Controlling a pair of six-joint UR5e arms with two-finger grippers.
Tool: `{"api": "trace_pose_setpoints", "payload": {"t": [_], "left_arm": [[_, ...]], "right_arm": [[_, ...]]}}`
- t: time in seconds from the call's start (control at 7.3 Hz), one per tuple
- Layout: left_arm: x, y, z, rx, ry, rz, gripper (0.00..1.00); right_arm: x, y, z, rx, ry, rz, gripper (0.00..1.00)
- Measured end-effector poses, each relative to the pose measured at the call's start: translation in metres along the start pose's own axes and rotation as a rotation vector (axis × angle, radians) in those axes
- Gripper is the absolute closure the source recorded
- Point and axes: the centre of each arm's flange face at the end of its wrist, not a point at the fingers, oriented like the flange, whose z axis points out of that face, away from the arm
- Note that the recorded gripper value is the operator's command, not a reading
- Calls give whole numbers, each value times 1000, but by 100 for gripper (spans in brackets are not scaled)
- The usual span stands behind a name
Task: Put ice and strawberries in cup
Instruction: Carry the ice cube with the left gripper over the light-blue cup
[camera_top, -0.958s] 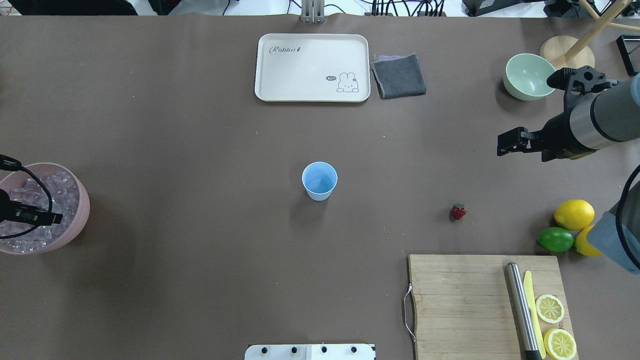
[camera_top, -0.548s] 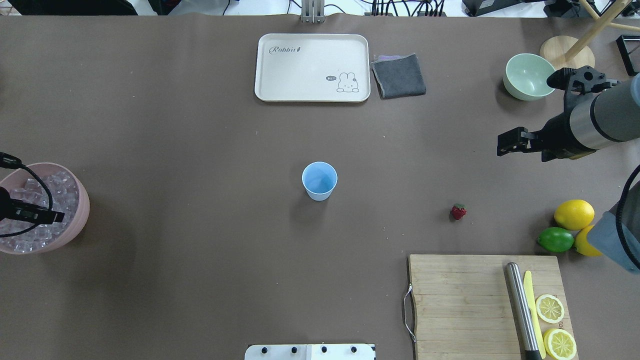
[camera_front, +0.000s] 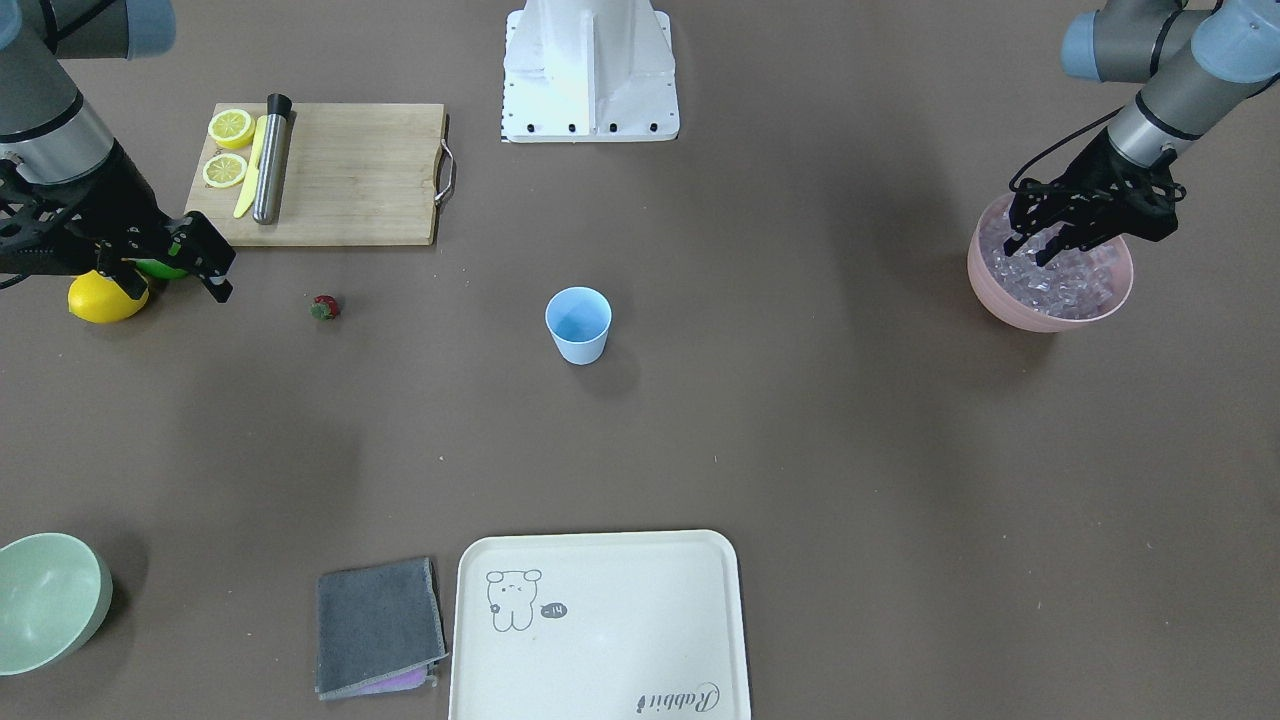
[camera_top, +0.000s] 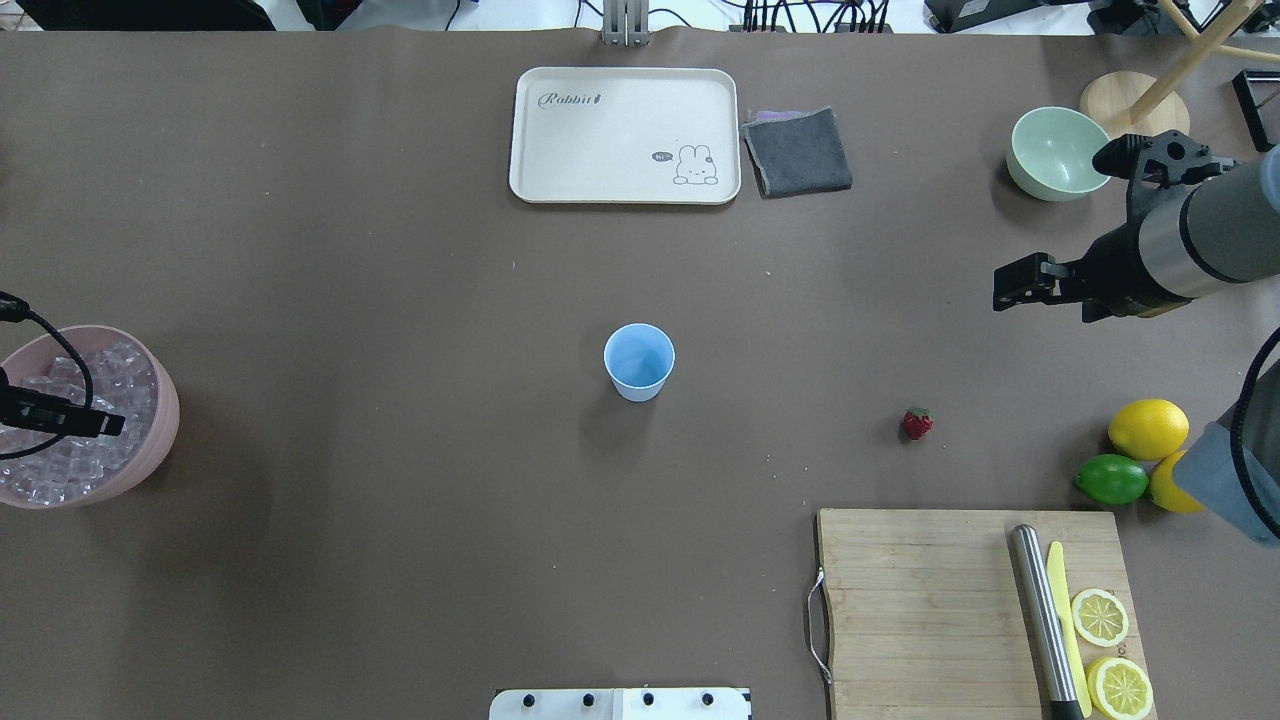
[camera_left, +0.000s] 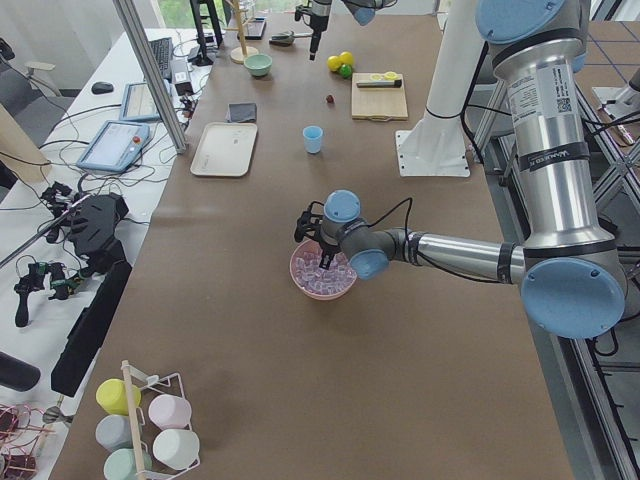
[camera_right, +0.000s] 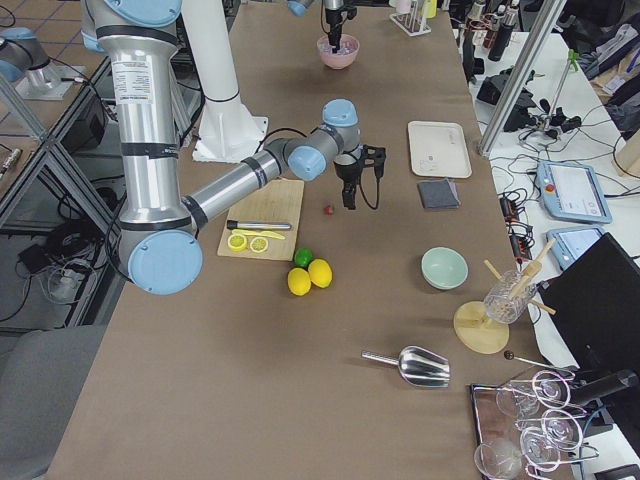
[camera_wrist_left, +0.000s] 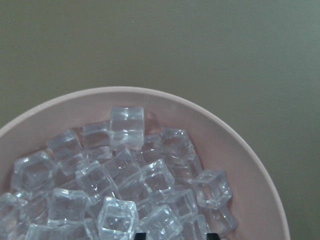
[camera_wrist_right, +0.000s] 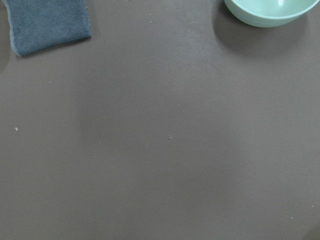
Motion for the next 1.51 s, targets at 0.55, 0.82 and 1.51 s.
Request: {"api": "trace_pose_setpoints", "payload": {"t": [0.55, 0.82, 1.51], "left_arm": [[16, -68, -47, 88, 110, -7, 100], [55, -121, -73, 131, 199, -48, 100], [273, -195, -21, 107, 388, -177, 100]], "right_arm": [[-2, 0, -2, 5, -3, -3, 0], [-2, -1, -1, 9, -1, -3, 0], [-2, -2, -1, 17, 3, -3, 0]]}}
